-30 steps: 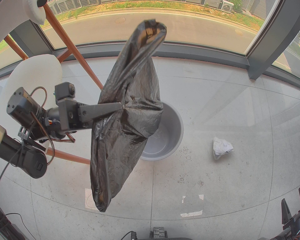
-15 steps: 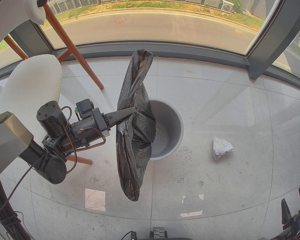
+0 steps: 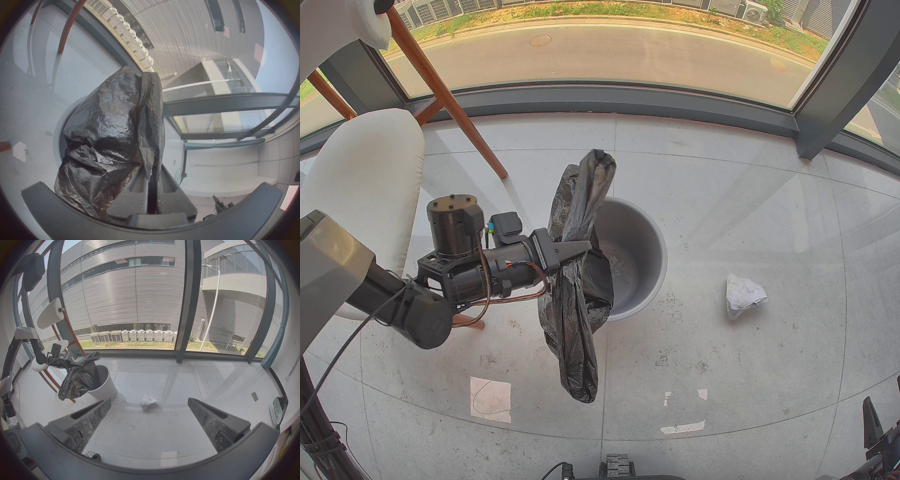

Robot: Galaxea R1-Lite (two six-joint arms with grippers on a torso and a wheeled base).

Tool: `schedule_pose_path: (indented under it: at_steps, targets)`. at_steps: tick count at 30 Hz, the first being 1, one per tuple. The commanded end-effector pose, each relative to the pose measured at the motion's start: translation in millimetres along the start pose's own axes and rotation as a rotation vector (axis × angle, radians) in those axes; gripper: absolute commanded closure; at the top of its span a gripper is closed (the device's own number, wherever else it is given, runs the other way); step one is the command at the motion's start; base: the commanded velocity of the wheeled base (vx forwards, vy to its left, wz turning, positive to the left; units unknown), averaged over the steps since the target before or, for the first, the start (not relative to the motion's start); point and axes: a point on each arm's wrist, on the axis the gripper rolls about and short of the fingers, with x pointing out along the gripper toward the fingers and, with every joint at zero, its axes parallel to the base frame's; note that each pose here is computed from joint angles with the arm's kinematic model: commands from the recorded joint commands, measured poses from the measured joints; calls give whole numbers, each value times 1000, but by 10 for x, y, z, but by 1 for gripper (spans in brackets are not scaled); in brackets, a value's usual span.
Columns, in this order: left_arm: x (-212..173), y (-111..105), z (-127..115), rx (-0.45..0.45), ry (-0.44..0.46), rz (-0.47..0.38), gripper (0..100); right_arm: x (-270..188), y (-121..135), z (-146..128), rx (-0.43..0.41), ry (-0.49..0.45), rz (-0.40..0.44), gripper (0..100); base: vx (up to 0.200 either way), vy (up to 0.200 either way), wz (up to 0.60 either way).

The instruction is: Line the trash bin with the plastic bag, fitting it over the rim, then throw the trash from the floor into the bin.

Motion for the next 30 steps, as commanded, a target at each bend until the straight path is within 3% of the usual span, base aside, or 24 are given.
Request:
schedule_pose_path:
  at_steps: [1, 5, 8, 12, 18, 25, 28, 30]
  targets:
    - [130, -398, 304, 206, 60, -18, 100, 9, 0, -49, 3, 11, 1, 0, 0, 0, 0]
    - [223, -575, 322, 364, 130, -64, 100, 10, -1, -50, 3, 14, -1, 0, 0, 0, 0]
    - [325, -788, 428, 501, 129, -168, 100, 10, -1, -48, 3, 12, -1, 0, 0, 0, 0]
    - [430, -976, 571, 533, 123, -236, 100, 10, 0, -48, 1, 12, 2, 0, 0, 0, 0]
    - [366, -1092, 648, 610, 214, -203, 100, 10, 0, -48, -5, 12, 1, 0, 0, 0, 0]
    - [292, -1089, 421, 714, 431, -185, 100, 10, 1, -51, -7, 15, 5, 0, 0, 0, 0]
    - [273, -1077, 386, 763, 462, -189, 100, 10, 1, -53, -14, 17, 2, 0, 0, 0, 0]
    - [251, -1057, 351, 828, 496, -162, 100, 9, 10, -50, -57, 11, 46, 0, 0, 0, 0]
